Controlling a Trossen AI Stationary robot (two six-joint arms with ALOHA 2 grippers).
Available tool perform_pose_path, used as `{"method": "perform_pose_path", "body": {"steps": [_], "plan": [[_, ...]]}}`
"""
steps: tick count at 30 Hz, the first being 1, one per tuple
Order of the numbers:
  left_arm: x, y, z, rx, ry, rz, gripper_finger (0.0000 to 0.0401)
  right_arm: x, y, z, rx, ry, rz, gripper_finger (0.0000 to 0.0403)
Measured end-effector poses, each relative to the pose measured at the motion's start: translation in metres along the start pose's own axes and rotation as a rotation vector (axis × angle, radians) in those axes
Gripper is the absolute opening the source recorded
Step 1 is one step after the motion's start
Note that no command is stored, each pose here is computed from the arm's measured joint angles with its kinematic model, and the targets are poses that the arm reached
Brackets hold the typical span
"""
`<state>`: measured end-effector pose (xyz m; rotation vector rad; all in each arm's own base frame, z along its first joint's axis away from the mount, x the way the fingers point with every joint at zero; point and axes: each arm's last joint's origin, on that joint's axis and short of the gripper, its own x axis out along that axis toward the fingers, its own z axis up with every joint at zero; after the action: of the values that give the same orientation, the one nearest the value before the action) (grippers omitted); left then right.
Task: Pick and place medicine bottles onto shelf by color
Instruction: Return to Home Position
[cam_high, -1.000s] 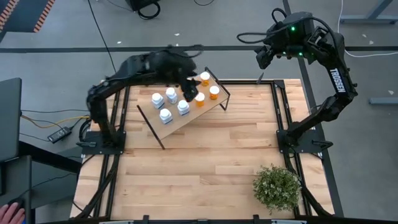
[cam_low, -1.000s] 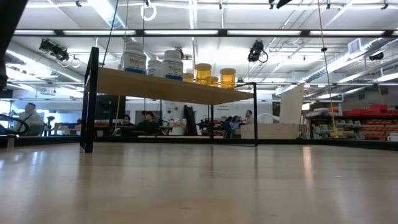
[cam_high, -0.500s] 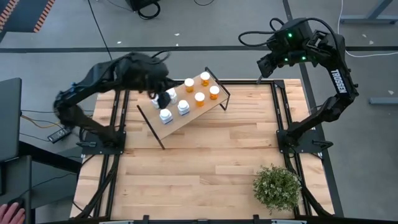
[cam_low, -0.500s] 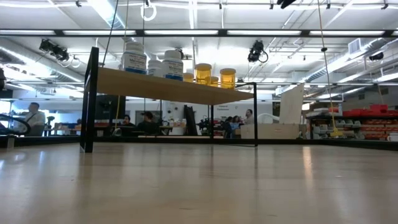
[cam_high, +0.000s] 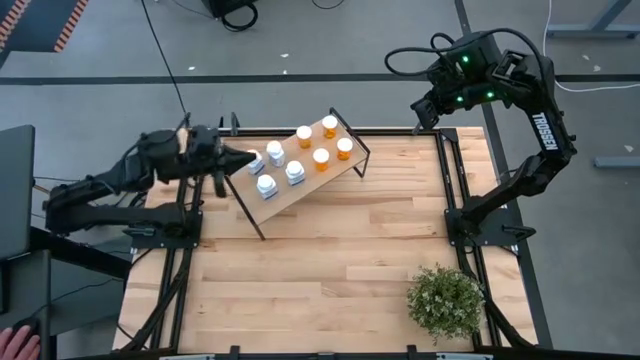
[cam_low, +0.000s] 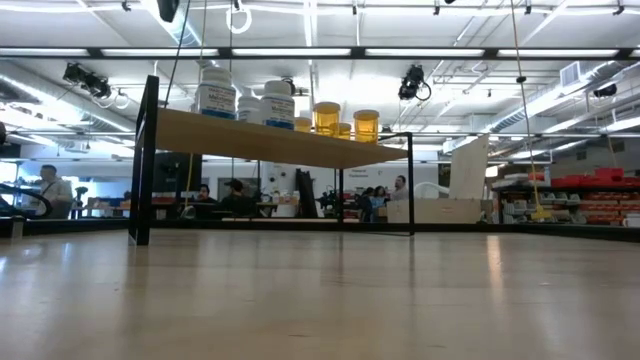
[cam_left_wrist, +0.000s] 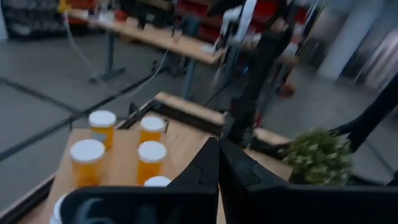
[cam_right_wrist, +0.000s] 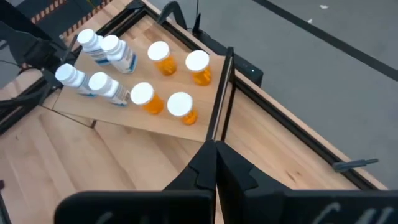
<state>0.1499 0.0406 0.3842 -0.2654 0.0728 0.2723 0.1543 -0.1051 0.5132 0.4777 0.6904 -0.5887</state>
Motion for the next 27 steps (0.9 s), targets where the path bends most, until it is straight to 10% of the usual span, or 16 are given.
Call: {"method": "perform_pose_path", "body": {"steps": [18, 27], "plan": [[-0.069, 0.006, -0.048, -0.18, -0.084, -0.034, 0.0001, 0.041, 0.042, 0.01, -0.066, -0.121, 0.198, 0.0005], [-0.07, -0.002, -0.051, -0.208, -0.063, -0.088, 0.0, 0.08, 0.062, -0.035, 0.063, -0.401, 0.45, 0.0005]]}}
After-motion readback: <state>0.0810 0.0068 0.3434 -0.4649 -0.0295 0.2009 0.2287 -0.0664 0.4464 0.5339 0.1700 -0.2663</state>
